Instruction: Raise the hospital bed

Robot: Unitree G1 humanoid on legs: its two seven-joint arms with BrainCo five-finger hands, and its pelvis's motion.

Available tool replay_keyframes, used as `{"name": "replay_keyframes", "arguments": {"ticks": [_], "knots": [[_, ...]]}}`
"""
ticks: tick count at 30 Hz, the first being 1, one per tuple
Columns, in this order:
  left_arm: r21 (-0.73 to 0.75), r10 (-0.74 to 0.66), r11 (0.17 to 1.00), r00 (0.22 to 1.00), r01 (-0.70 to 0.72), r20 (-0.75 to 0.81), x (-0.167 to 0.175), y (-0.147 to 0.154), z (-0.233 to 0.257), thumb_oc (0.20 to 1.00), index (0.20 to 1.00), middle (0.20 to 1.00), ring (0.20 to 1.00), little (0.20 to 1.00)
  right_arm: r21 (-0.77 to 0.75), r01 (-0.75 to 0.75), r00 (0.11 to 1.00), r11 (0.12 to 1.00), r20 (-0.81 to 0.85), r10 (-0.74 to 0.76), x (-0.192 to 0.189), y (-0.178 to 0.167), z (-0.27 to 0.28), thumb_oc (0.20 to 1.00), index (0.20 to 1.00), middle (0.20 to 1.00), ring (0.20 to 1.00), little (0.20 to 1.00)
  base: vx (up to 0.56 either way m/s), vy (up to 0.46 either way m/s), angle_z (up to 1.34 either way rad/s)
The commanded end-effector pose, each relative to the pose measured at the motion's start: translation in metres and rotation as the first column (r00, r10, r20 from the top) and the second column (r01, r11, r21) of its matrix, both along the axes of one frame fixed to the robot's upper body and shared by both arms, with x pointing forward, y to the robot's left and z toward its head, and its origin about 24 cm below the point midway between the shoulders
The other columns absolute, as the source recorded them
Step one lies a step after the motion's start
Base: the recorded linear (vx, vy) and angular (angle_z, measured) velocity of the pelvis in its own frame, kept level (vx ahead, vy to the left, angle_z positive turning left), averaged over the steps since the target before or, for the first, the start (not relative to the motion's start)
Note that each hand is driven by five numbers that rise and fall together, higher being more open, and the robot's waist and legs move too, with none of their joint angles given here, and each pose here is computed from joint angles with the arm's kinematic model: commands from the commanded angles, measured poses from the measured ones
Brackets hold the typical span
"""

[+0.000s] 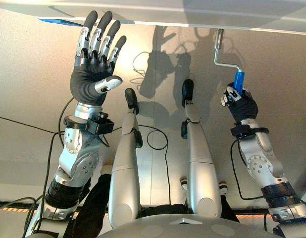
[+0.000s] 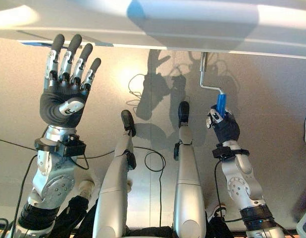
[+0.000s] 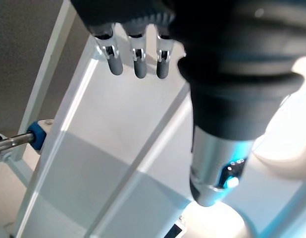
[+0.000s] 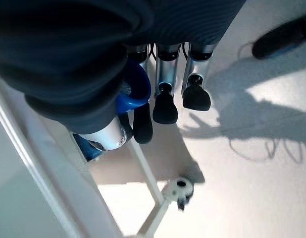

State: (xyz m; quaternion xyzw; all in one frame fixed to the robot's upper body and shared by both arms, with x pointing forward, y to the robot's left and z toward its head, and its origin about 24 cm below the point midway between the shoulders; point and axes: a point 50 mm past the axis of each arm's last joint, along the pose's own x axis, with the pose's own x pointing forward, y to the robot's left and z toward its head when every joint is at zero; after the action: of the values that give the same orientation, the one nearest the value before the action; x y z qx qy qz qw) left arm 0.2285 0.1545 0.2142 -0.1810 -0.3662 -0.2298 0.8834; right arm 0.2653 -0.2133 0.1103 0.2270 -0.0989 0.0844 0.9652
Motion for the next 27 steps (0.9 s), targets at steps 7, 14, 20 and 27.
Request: {"name": "replay_keyframes", "arguments": {"ticks": [7, 14, 20, 27], "knots": [[0.004, -0.102, 0.995, 0.991, 0.102, 0.08, -0.012, -0.011, 0.011, 1.0, 1.0, 1.0, 1.0, 1.0, -0.007, -0.53, 0.762, 0.848, 0.435, 0.48, -0.009, 0.096, 0.086, 0.2, 0.2, 0.2, 0.2, 0.2, 0.0, 0.0, 0.0], [-0.055, -0.151, 0.987, 0.988, 0.152, 0.022, -0.003, -0.028, 0.002, 1.0, 1.0, 1.0, 1.0, 1.0, -0.051, -0.616, 0.696, 0.786, 0.431, 0.574, 0.004, 0.139, 0.099, 0.2, 0.2, 0.2, 0.2, 0.2, 0.01, 0.02, 0.01], [-0.085, -0.194, 0.977, 0.981, 0.195, 0.018, 0.001, -0.041, 0.005, 1.0, 1.0, 1.0, 1.0, 1.0, -0.126, -0.545, 0.774, 0.829, 0.306, 0.555, 0.043, 0.173, 0.095, 0.2, 0.2, 0.2, 0.2, 0.2, 0.01, 0.031, 0.03], [-0.073, -0.243, 0.967, 0.97, 0.244, 0.023, -0.003, -0.049, 0.007, 1.0, 1.0, 1.0, 1.0, 1.0, -0.233, -0.266, 0.956, 0.935, 0.062, 0.288, 0.103, 0.174, 0.064, 0.2, 0.2, 0.2, 0.2, 0.2, 0.01, 0.026, 0.04]]}}
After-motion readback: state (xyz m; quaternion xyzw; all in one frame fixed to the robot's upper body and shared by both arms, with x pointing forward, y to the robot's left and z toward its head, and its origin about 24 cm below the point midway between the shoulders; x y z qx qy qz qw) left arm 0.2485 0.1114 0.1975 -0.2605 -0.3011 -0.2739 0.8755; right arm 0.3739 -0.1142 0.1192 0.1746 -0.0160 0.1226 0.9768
